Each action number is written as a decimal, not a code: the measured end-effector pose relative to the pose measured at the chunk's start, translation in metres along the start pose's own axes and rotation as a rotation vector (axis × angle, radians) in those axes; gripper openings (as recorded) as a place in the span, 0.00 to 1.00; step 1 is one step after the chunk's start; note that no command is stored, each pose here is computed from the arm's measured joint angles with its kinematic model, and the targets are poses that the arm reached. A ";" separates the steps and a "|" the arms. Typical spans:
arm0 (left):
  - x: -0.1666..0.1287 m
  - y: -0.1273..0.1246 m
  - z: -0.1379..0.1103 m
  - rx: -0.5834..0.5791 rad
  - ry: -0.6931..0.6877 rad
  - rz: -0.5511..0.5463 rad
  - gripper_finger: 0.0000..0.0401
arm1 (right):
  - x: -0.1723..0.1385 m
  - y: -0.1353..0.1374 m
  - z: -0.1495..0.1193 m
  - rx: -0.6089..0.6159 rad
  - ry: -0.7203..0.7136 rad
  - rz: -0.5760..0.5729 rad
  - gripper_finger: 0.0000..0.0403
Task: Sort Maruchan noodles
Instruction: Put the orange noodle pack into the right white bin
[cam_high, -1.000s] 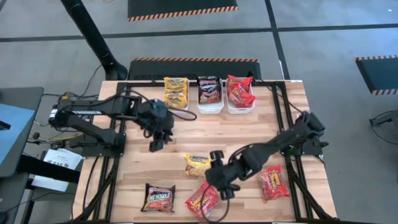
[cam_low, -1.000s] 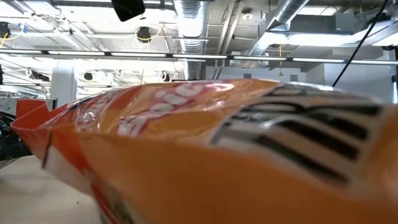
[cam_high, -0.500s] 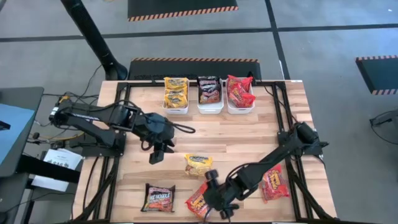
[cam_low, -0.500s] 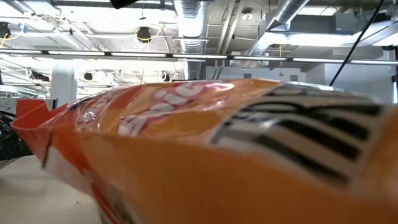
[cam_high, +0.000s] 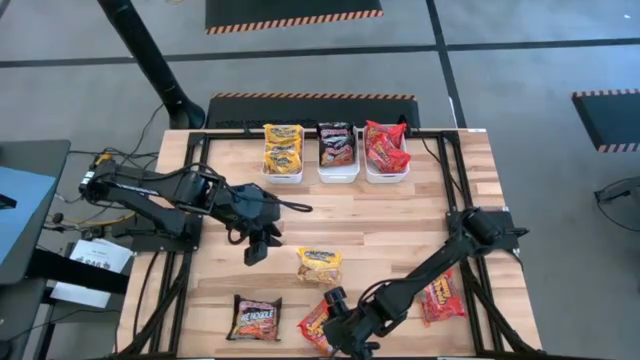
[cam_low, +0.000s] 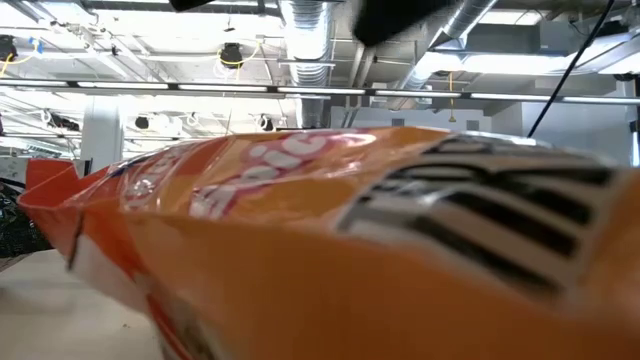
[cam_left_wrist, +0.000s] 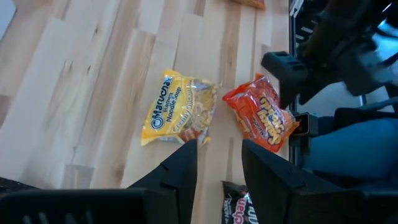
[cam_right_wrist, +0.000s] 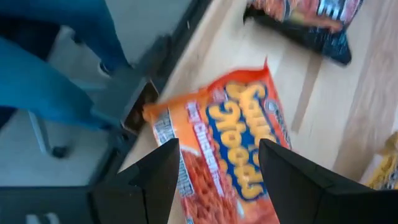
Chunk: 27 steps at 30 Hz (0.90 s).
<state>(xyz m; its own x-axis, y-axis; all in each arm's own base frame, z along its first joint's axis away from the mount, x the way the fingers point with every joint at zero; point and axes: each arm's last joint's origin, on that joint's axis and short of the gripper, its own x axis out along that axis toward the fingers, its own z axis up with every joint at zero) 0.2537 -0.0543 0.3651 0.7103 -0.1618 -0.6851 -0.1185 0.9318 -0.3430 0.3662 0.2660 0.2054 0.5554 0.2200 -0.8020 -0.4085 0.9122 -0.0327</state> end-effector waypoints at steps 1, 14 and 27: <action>0.000 0.000 0.000 -0.004 0.000 0.000 0.28 | 0.003 0.000 -0.002 -0.002 0.010 -0.002 0.61; 0.000 0.001 0.001 -0.029 -0.019 0.032 0.28 | 0.019 -0.011 -0.006 0.020 0.010 -0.025 0.61; 0.000 0.001 0.001 -0.002 -0.017 0.033 0.28 | 0.039 -0.021 -0.023 0.072 0.074 -0.043 0.61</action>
<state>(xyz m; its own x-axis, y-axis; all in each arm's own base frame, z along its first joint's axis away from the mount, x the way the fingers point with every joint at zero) 0.2539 -0.0532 0.3651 0.7178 -0.1252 -0.6849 -0.1438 0.9358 -0.3218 0.3803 0.2474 0.1608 0.5147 0.1565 -0.8430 -0.3310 0.9433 -0.0270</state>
